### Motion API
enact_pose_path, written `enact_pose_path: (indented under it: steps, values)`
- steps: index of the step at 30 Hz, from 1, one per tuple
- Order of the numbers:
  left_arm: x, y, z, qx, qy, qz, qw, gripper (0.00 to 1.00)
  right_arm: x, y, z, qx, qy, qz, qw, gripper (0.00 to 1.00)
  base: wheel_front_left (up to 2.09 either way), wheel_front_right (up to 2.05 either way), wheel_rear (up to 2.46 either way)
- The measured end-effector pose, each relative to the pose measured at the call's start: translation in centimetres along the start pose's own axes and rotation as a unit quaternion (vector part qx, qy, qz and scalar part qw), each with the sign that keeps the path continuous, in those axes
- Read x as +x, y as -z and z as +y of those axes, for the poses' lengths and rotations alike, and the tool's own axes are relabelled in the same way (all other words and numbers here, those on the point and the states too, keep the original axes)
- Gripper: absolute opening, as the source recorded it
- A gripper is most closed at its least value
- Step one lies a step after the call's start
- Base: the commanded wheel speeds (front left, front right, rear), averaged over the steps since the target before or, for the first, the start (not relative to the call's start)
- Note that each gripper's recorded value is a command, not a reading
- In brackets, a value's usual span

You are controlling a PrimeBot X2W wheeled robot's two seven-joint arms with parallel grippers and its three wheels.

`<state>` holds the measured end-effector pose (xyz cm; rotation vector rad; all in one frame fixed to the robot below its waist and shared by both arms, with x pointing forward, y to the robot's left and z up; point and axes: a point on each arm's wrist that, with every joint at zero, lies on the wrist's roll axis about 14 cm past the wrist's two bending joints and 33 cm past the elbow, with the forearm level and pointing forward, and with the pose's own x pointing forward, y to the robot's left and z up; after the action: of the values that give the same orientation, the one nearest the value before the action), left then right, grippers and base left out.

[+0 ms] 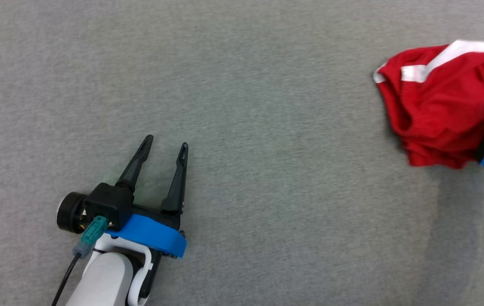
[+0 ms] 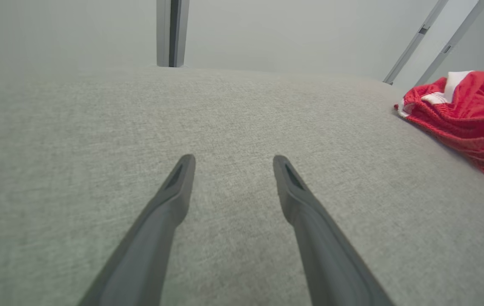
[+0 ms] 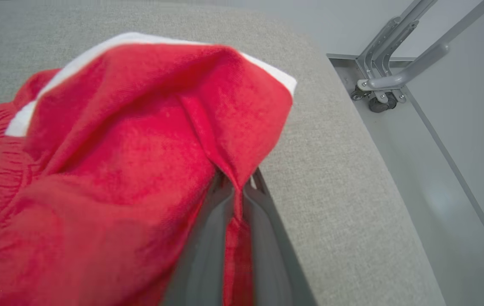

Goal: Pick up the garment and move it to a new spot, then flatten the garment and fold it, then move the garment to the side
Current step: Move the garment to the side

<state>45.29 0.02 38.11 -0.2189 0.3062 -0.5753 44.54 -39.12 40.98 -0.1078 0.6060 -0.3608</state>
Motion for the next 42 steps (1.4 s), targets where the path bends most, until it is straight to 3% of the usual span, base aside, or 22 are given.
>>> enact_pose_path:
  steps: [11,12,13,14,15,30,37,42]
  values:
    - [-2.3,0.3,3.9,-0.004,-0.063,0.001,0.998,1.00,4.9,-3.4,-2.5,-0.056,0.045,0.002,0.997,0.00,0.00,0.00,0.00]
    - [-2.4,0.3,4.1,-0.006,-0.066,0.000,0.998,1.00,5.2,-3.7,-2.8,-0.062,0.051,-0.003,0.997,0.14,0.00,0.00,0.00]
    - [-2.5,0.4,4.2,-0.008,-0.068,0.000,0.998,1.00,5.4,-4.0,-3.1,-0.069,0.057,-0.007,0.996,0.41,0.00,0.00,0.00]
    - [-2.5,0.5,4.3,-0.009,-0.070,0.000,0.998,1.00,5.5,-4.4,-3.4,-0.075,0.062,-0.015,0.995,0.89,0.00,0.00,0.00]
    - [-2.6,0.5,4.4,-0.010,-0.072,0.000,0.997,1.00,5.6,-4.9,-3.6,-0.078,0.067,-0.024,0.994,1.00,0.00,0.00,0.00]
    - [-2.7,-0.4,4.3,-0.012,-0.076,-0.013,0.997,1.00,4.4,-8.8,0.8,-0.084,0.023,-0.133,0.987,1.00,0.00,0.00,0.00]
    - [-4.3,-2.8,5.7,-0.008,-0.109,-0.047,0.993,1.00,1.8,-12.5,5.5,-0.072,-0.031,-0.210,0.975,1.00,0.00,0.00,0.00]
    - [-7.1,-5.2,7.2,-0.006,-0.155,-0.082,0.984,1.00,-2.6,-14.4,10.0,-0.024,-0.092,-0.278,0.956,1.00,0.00,0.00,0.00]
